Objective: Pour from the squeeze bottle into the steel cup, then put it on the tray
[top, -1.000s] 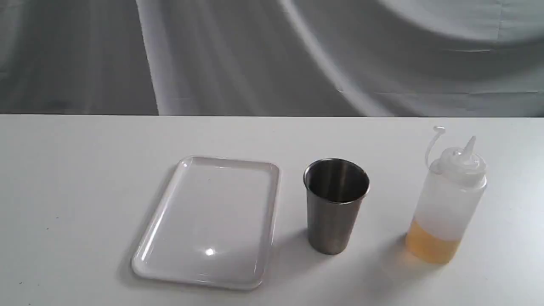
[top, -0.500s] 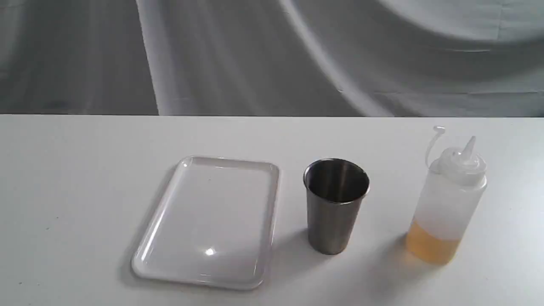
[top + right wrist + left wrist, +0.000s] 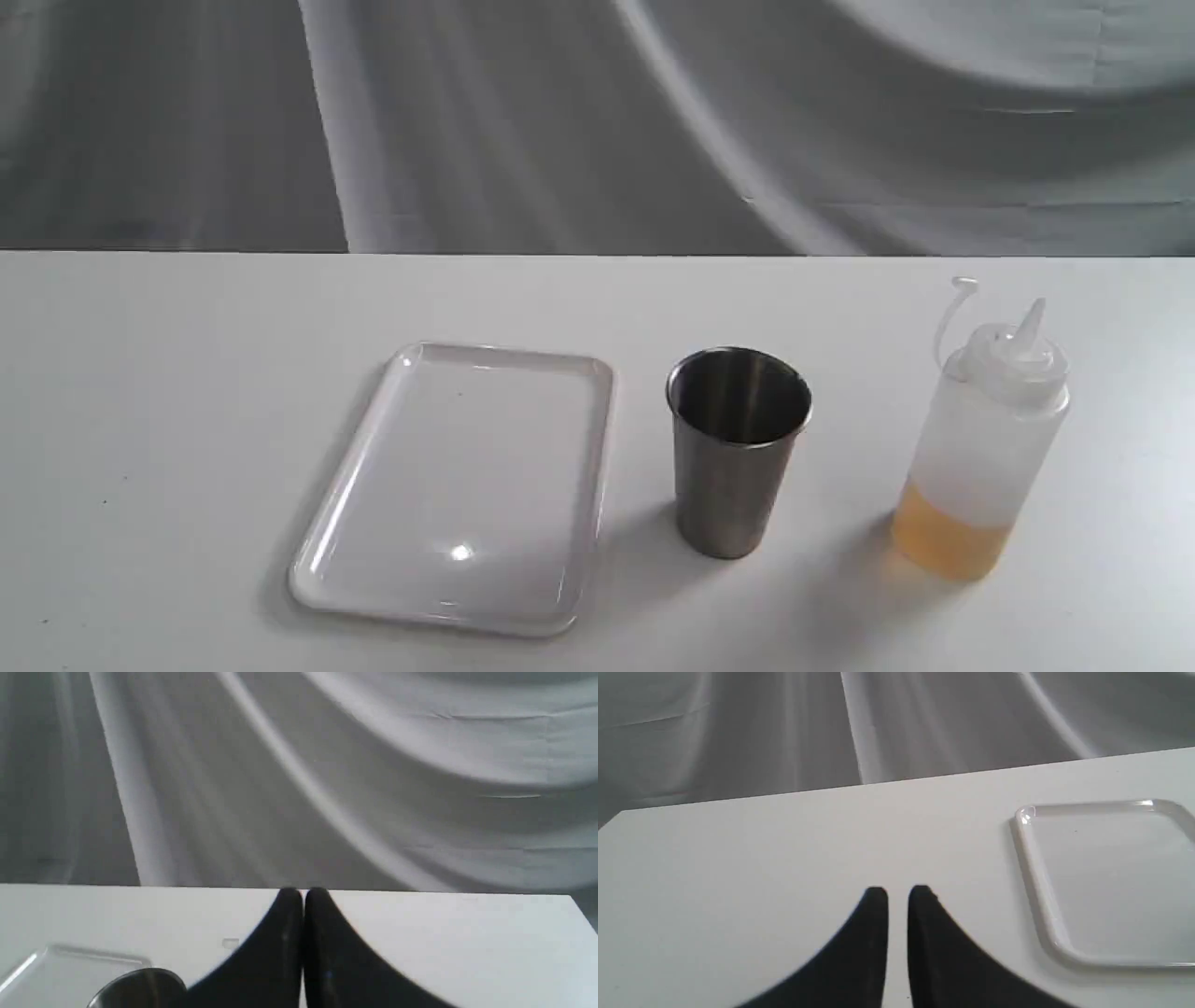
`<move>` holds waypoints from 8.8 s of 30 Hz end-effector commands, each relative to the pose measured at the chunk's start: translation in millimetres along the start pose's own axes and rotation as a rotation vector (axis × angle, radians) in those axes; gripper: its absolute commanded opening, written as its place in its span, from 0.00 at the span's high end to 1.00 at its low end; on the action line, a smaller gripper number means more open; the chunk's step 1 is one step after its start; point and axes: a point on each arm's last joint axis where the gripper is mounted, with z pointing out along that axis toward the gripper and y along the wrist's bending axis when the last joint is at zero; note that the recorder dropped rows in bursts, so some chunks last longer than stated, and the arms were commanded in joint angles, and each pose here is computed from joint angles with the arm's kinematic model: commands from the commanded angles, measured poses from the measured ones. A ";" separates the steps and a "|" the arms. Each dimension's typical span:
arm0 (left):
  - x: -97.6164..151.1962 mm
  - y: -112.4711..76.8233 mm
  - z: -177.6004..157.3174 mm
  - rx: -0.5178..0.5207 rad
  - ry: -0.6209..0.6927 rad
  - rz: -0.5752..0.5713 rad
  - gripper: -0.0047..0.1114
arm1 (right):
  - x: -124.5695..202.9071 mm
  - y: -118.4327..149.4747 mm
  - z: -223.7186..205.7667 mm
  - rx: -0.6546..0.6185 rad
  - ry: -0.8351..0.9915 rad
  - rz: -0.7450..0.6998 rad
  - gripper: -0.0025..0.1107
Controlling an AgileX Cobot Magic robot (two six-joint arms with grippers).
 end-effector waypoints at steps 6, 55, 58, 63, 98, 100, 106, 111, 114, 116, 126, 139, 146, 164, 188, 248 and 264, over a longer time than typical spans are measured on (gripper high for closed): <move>0.6 -0.1 0.0 0.000 -0.008 0.001 0.89 | -0.8 9.4 6.8 -0.072 0.003 -0.109 0.98; 0.6 -0.1 0.0 0.000 -0.008 0.001 0.89 | 120.2 26.7 69.9 -0.098 0.072 -0.087 0.98; 0.6 -0.1 0.0 0.000 -0.008 0.001 0.89 | 142.1 20.2 68.3 -0.047 0.096 -0.026 0.98; 0.6 -0.1 0.0 0.000 -0.008 0.001 0.89 | 168.9 18.8 67.9 -0.051 0.209 -0.074 0.98; 0.6 -0.1 0.0 0.000 -0.008 0.001 0.89 | 189.4 18.7 61.6 -0.072 0.232 0.025 0.98; 0.6 -0.1 0.0 0.000 -0.008 0.001 0.89 | 189.4 18.5 61.6 -0.071 0.232 0.027 0.98; 0.6 -0.1 0.0 0.000 -0.008 0.001 0.89 | 191.5 17.7 61.1 -0.058 0.255 0.052 0.98; 0.6 -0.1 0.0 0.000 -0.008 0.001 0.89 | 194.6 17.9 60.3 -0.059 0.291 0.051 0.77; 0.6 -0.1 0.0 0.000 -0.008 0.001 0.89 | 193.7 17.8 60.5 -0.059 0.281 0.051 0.58; 0.6 -0.1 0.0 0.000 -0.008 0.001 0.89 | 192.2 17.7 60.9 -0.058 0.264 0.052 0.44; 0.6 -0.1 0.0 0.000 -0.008 0.001 0.89 | 187.5 17.9 62.1 -0.061 0.211 0.049 0.21; 0.6 -0.1 0.0 0.000 -0.008 0.001 0.89 | 183.6 26.3 61.9 -0.155 0.170 0.061 0.21; 0.6 -0.1 0.0 0.000 -0.008 0.001 0.89 | 183.6 25.2 62.0 -0.141 0.171 0.074 0.21; 0.6 -0.1 0.0 0.000 -0.008 0.001 0.89 | 185.8 25.3 63.8 -0.139 0.179 0.071 0.05; 0.6 -0.1 0.0 0.000 -0.008 0.001 0.89 | 211.4 22.4 78.6 -0.085 0.273 0.012 0.05; 0.6 -0.1 0.0 0.000 -0.008 0.001 0.89 | 220.2 17.0 81.3 0.001 0.317 0.150 0.05; 0.6 -0.1 0.0 0.000 -0.008 0.001 0.89 | 220.2 17.0 81.3 0.001 0.317 0.150 0.05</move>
